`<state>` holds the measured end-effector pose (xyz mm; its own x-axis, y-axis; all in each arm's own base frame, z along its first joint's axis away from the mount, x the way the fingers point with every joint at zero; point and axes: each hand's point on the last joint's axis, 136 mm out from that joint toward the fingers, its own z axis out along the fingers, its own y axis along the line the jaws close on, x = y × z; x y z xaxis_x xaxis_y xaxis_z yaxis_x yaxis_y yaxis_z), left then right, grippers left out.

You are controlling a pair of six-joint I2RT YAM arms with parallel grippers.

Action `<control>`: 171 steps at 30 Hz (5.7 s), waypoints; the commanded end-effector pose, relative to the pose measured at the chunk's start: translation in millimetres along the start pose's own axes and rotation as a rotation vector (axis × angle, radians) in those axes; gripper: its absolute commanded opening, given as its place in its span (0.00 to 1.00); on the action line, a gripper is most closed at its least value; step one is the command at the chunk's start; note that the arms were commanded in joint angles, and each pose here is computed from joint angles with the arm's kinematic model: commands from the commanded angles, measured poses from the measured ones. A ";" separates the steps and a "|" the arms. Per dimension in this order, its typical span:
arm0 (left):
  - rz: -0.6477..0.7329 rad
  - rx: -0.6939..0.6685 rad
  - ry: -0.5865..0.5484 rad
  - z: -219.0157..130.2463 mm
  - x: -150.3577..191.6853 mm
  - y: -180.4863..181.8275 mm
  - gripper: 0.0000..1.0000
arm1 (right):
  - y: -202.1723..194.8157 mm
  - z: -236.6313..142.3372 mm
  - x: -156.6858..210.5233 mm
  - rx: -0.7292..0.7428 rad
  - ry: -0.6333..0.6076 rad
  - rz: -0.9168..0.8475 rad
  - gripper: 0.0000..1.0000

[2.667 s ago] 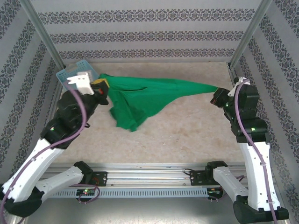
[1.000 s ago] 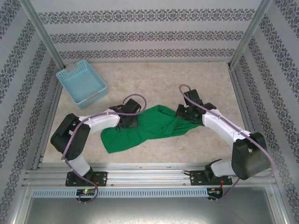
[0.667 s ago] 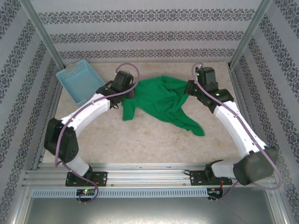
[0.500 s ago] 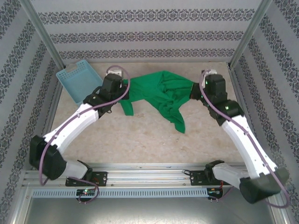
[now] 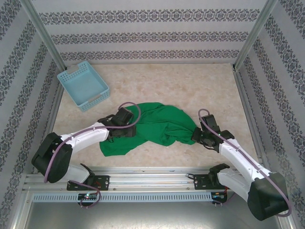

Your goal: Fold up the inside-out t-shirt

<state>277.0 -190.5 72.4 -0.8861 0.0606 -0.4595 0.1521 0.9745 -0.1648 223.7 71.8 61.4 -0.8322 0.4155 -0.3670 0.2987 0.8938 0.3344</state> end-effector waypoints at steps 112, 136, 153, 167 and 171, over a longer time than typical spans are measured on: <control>0.277 0.188 -0.207 -39.5 -5.5 -126.9 0.42 | 155.1 -32.2 -5.4 -0.407 -0.102 -0.288 0.00; 0.120 0.075 -0.108 29.8 -11.1 -114.7 0.09 | 126.1 -11.7 -19.8 -0.296 -0.086 -0.172 0.00; 0.169 0.120 -0.135 -1.9 -6.2 -128.9 0.28 | 127.5 -3.0 -29.2 -0.287 -0.062 -0.159 0.00; 0.197 -0.046 -0.054 26.4 10.0 -138.9 0.55 | 128.6 -1.1 -27.1 -0.300 -0.060 -0.145 0.00; 0.170 -0.108 -0.037 34.9 8.8 -126.3 0.53 | 127.5 0.3 -25.2 -0.300 -0.057 -0.146 0.00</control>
<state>261.4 -338.3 60.6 -0.8177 0.2380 -0.5241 0.3113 0.9487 -0.0548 284.2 170.4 108.3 -0.8317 0.3006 -0.4668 0.0404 0.8713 0.4891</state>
